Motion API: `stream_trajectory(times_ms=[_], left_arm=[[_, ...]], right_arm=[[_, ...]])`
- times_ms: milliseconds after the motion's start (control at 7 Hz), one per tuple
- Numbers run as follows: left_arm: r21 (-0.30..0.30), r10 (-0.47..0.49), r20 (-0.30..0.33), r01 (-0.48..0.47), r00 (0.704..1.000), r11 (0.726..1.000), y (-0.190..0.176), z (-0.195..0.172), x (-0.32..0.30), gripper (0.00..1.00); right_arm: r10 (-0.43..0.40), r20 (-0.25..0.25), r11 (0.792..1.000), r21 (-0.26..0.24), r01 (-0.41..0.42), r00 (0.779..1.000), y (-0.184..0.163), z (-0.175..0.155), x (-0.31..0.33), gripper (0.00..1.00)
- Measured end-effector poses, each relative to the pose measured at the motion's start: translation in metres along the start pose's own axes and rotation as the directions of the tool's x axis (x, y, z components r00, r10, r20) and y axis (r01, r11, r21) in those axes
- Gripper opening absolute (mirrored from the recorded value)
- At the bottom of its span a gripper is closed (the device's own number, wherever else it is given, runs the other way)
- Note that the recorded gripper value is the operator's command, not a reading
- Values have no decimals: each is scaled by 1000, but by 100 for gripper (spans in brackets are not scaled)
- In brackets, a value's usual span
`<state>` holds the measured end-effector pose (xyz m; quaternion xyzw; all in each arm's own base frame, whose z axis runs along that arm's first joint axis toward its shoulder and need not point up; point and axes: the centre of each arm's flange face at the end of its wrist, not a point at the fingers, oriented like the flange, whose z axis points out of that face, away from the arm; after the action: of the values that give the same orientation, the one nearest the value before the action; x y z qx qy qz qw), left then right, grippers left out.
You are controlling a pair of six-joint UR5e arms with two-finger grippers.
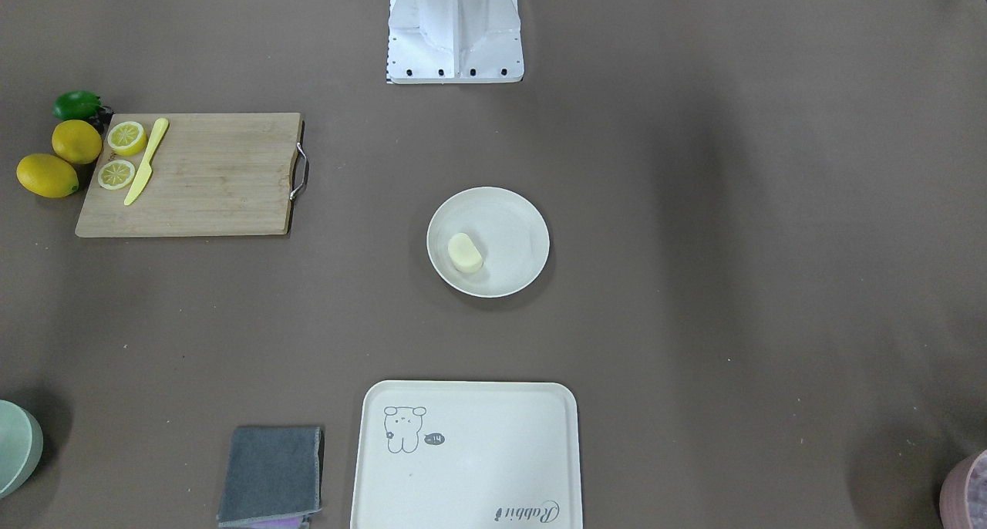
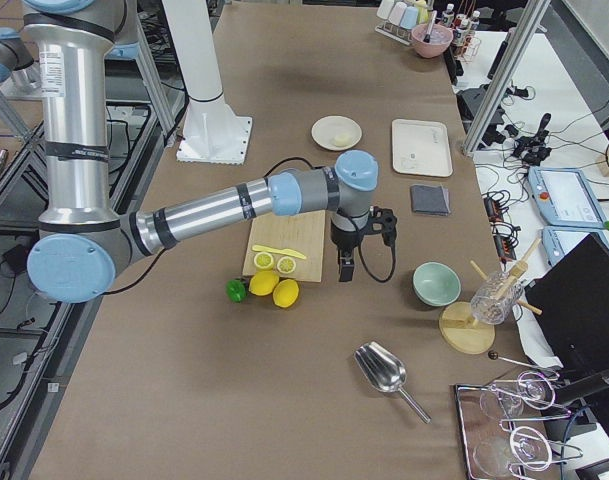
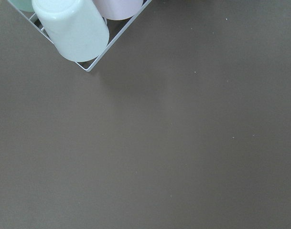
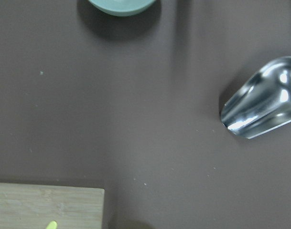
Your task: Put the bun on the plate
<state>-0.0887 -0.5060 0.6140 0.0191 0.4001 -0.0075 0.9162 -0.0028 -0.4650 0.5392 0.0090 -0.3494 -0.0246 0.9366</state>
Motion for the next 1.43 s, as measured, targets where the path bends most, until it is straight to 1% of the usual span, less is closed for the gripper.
stream_trajectory(times_ms=[143,286,429,714,857,1143,1429], left_arm=[[0,0,0,0,1000,1000,0,0,0,98],[0,0,0,0,1000,1000,0,0,0,98],[0,-2,1,2,1000,1000,1,1,-1,98],[-2,-5,-4,5,1000,1000,3,3,-3,98],[-2,-8,-5,8,1000,1000,2,3,-4,98],[3,-3,2,3,1000,1000,0,0,-3,98],[16,13,6,-13,1000,1000,2,2,-5,98]], right_arm=[[-1,4,1000,-14,1,1000,30,4,43,100],[9,4,1000,-26,-9,1000,54,9,73,100],[26,9,999,-30,-26,1000,66,11,88,100],[68,25,997,-35,-67,997,76,14,104,100],[86,27,995,-46,-85,996,79,19,112,100],[101,34,994,-51,-99,994,83,23,118,100],[112,60,993,-47,-109,992,88,22,122,100]])
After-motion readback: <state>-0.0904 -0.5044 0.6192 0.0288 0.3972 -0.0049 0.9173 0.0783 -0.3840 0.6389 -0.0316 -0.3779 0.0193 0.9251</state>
